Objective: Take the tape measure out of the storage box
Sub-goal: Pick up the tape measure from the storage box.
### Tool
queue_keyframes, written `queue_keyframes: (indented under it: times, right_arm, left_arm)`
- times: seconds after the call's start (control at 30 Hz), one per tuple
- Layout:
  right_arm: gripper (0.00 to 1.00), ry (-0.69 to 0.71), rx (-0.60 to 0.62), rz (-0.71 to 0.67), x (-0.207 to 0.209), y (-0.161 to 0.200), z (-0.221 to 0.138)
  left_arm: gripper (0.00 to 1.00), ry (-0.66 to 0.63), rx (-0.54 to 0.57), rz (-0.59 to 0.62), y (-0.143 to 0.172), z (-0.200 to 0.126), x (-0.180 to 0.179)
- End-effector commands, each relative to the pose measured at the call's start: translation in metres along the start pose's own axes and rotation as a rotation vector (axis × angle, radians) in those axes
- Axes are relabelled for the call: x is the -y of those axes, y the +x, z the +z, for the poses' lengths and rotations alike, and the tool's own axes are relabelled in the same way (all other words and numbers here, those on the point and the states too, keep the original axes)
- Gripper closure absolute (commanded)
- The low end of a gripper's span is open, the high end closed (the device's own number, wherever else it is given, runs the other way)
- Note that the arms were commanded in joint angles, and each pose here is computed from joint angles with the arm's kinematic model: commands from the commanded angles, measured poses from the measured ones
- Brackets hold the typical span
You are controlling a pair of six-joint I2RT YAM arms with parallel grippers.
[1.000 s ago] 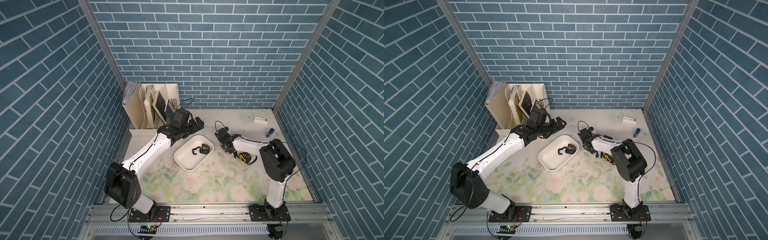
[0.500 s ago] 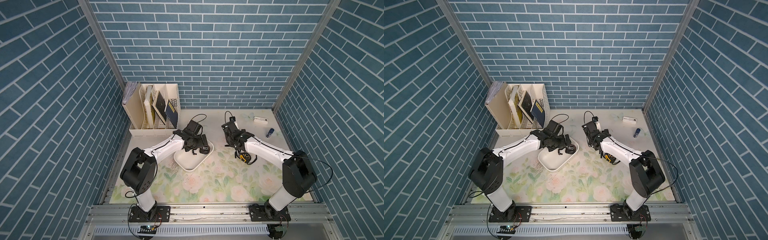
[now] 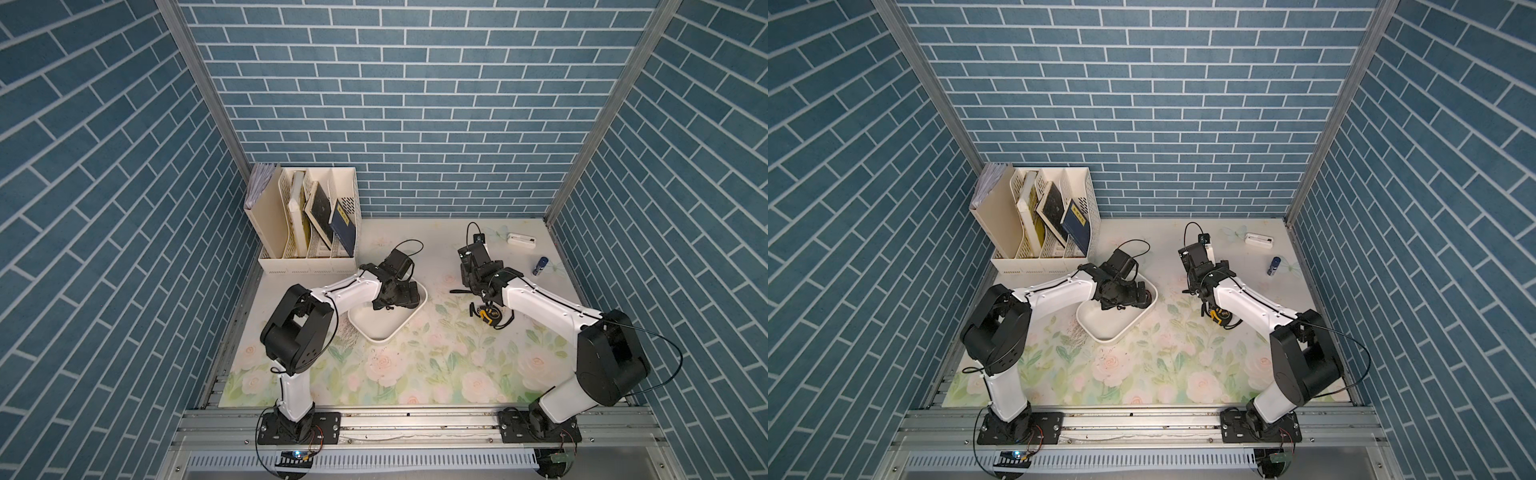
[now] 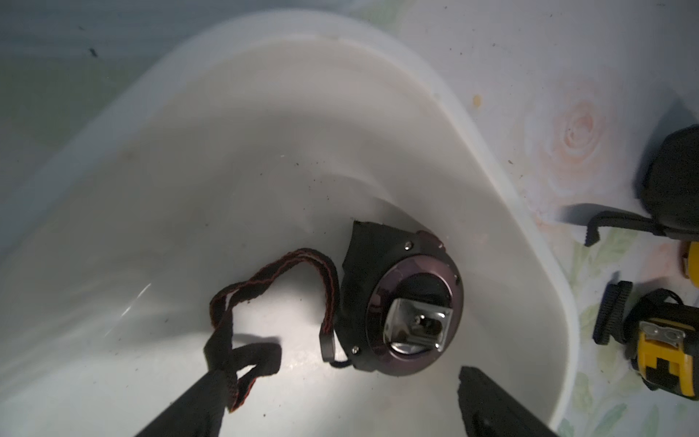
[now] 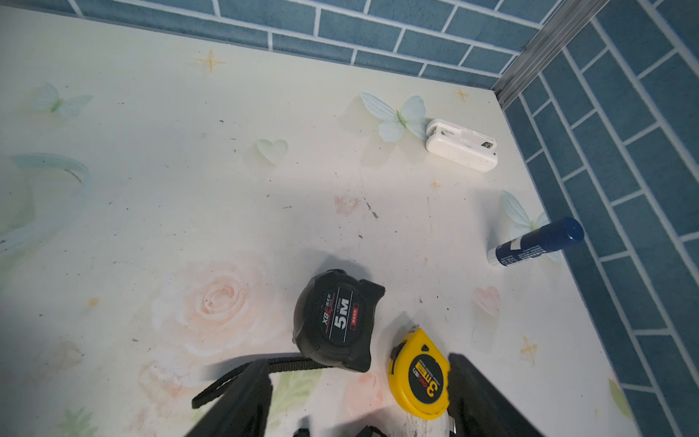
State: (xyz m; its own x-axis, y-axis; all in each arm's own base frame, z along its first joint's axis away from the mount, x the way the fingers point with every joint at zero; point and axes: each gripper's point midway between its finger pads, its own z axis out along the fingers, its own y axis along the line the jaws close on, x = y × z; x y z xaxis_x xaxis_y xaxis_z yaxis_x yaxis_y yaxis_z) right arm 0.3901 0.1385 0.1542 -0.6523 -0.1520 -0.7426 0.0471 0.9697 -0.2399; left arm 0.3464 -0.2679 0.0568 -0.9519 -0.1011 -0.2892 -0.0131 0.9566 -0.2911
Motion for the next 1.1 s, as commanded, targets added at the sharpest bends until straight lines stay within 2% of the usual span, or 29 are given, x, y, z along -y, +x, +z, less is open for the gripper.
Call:
queue_keyframes:
  times: [0.0, 0.23, 0.63, 1.07]
  right_arm:
    - [0.24, -0.014, 0.014, 0.053, 0.002, -0.003, -0.003]
    - [0.24, -0.008, 0.003, 0.060, 0.006, 0.002, 0.000]
    - [0.24, -0.007, 0.006, 0.077, 0.009, 0.005, 0.002]
    - [0.24, -0.023, 0.012, 0.089, 0.007, 0.004, 0.002]
  left_arm:
    - [0.00, -0.001, 0.027, 0.045, -0.011, 0.000, 0.010]
    - [0.00, -0.032, 0.022, 0.080, -0.013, 0.002, 0.014]
    - [0.00, -0.157, 0.011, 0.146, -0.011, 0.013, 0.007]
    - [0.00, -0.253, 0.002, 0.166, -0.005, 0.022, -0.012]
